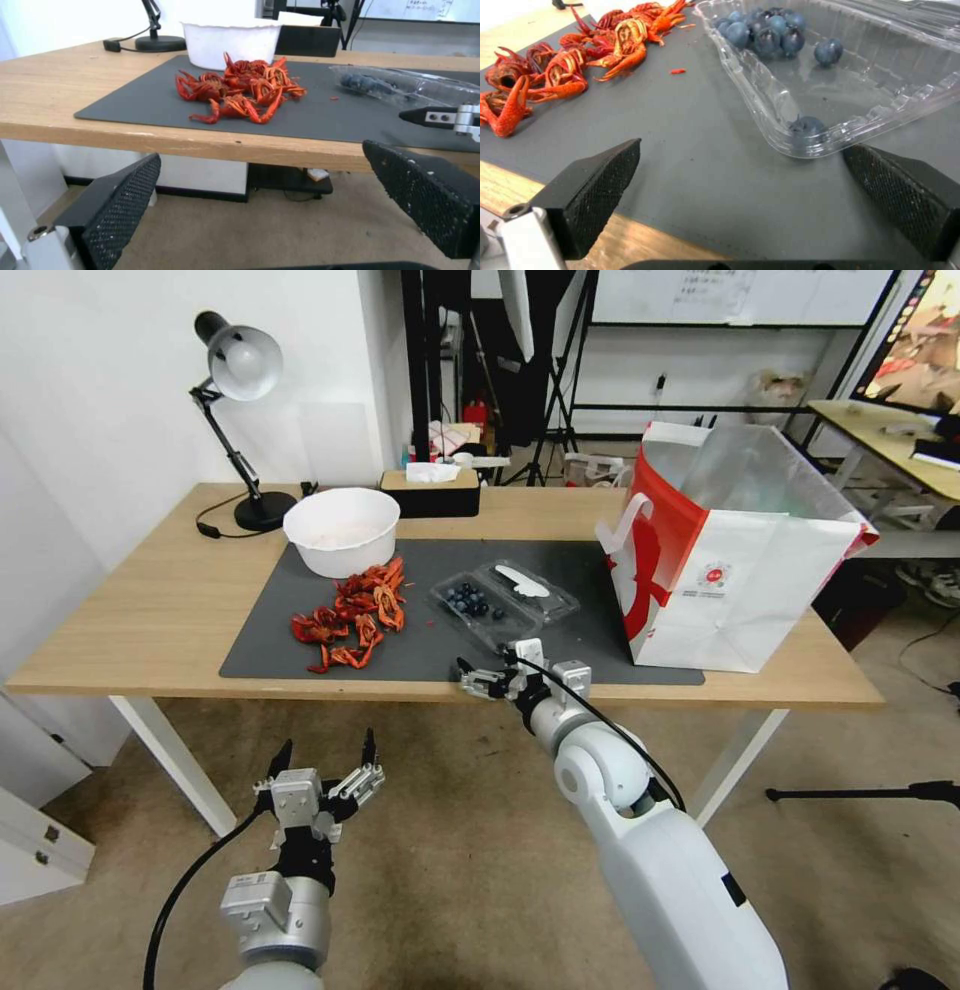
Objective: Close the takeout container lid, then place the container into the takeout bag.
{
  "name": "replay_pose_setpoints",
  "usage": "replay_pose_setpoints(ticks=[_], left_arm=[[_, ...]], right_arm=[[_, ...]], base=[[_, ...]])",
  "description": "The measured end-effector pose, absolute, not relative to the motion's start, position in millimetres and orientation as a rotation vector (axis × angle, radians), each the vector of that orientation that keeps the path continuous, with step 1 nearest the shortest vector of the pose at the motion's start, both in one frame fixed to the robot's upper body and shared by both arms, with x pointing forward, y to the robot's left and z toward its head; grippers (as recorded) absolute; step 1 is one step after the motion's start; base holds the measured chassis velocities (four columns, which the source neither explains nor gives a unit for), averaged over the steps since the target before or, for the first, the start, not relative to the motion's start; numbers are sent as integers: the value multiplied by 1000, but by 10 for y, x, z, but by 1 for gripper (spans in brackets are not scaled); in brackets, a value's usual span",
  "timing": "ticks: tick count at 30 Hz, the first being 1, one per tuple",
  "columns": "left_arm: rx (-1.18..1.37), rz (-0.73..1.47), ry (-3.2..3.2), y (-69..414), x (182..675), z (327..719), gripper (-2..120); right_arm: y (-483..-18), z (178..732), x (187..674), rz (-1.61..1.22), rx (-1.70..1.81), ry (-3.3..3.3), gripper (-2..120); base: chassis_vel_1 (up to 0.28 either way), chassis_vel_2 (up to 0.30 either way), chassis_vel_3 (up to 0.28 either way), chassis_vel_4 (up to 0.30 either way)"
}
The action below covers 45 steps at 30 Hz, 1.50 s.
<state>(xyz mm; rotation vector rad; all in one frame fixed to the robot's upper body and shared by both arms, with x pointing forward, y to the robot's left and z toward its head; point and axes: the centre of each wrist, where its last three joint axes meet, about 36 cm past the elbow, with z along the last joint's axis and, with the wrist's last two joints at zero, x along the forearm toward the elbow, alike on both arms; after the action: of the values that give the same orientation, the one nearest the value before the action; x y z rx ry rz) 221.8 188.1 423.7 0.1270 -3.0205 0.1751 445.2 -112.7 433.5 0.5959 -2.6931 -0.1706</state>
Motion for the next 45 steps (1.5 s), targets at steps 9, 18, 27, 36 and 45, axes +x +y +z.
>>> replay_pose_setpoints(ticks=[9, 18, 27, 36, 45], left_arm=[[138, 172, -3027, 1868, 2193, 4224, 100], [150, 170, -3029, 1869, 2171, 4220, 100], [164, 172, -3034, 1867, 2160, 4218, 100], [179, 171, -3035, 1868, 2151, 4207, 100], [188, 171, -3038, 1876, 2145, 4197, 100]], right_arm=[[-1004, 4327, 4477, -172, 636, -2681, 100], [-915, 4329, 4499, -172, 662, -2677, 100], [-799, 4342, 4560, -173, 689, -2674, 100], [-683, 4367, 4616, -172, 714, -2672, 100], [-603, 4362, 4675, -166, 723, -2666, 100]], base=[[0, 0, 0, 0], [0, 0, 0, 0], [0, 0, 0, 0], [0, 0, 0, 0], [0, 0, 0, 0]])
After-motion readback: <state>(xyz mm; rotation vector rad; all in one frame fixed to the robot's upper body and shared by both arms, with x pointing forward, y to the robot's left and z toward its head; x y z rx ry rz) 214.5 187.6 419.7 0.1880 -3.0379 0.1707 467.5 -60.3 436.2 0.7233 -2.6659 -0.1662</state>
